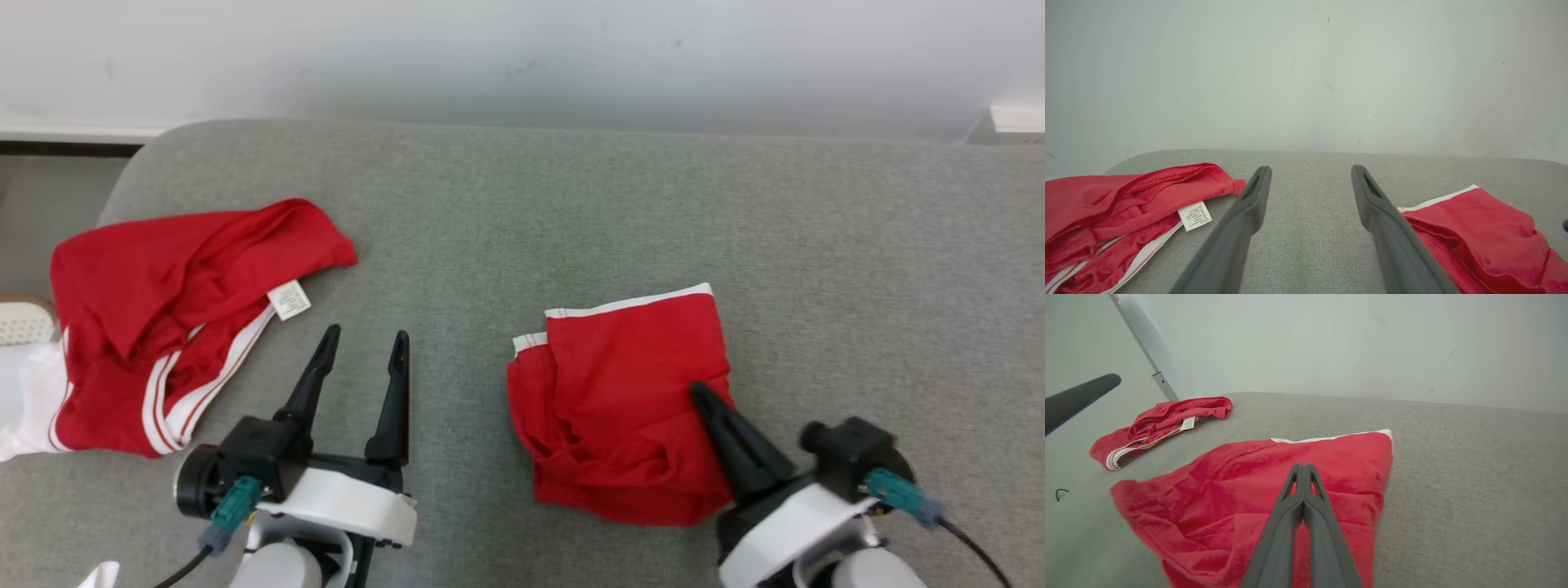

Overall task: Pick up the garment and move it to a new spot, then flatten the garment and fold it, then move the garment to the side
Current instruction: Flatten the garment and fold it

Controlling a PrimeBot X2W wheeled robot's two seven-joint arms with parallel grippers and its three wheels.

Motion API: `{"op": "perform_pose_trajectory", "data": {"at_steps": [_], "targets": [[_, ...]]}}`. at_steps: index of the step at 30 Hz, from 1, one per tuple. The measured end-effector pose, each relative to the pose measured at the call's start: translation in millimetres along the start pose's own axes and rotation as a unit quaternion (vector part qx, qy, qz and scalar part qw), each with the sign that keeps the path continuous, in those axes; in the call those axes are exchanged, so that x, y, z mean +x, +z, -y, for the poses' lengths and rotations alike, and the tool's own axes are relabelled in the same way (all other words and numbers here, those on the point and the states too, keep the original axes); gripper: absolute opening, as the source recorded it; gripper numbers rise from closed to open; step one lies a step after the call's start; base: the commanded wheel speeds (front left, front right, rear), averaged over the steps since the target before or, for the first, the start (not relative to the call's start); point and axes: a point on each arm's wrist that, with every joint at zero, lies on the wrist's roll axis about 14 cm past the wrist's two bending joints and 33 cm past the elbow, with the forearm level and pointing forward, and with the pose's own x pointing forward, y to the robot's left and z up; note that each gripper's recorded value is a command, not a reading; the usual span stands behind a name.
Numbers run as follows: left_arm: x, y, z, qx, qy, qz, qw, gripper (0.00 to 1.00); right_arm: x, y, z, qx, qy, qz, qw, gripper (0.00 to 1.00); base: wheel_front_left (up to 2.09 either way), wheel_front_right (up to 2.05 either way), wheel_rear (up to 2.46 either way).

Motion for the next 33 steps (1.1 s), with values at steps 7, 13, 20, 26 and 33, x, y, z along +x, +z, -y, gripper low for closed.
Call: {"op": "perform_pose_trajectory", "data": {"at_steps": [7, 13, 20, 26, 33], "targets": [[-1, -7, -8, -0.001, 0.015, -0.007, 1.0, 1.0, 30, -32, -57, 0.017, 0.098, -0.037, 0.994, 0.0, 0.0, 0.0, 0.0], [-1, -11, -10, -0.002, 0.019, -0.012, 1.0, 1.0, 33, -55, -80, 0.022, 0.137, -0.071, 0.988, 0.0, 0.0, 0.0, 0.0], [1, -12, -10, -0.002, 0.019, -0.012, 1.0, 1.0, 25, -80, -102, 0.026, 0.175, -0.11, 0.978, 0.0, 0.0, 0.0, 0.0], [2, -14, -9, -0.004, 0.018, -0.014, 1.0, 1.0, 16, -96, -112, 0.029, 0.191, -0.136, 0.972, 0.0, 0.0, 0.0, 0.0], [2, -11, -7, -0.005, 0.017, -0.01, 1.0, 1.0, 3, -105, -121, 0.037, 0.206, -0.152, 0.966, 0.0, 0.0, 0.0, 0.0]]}}
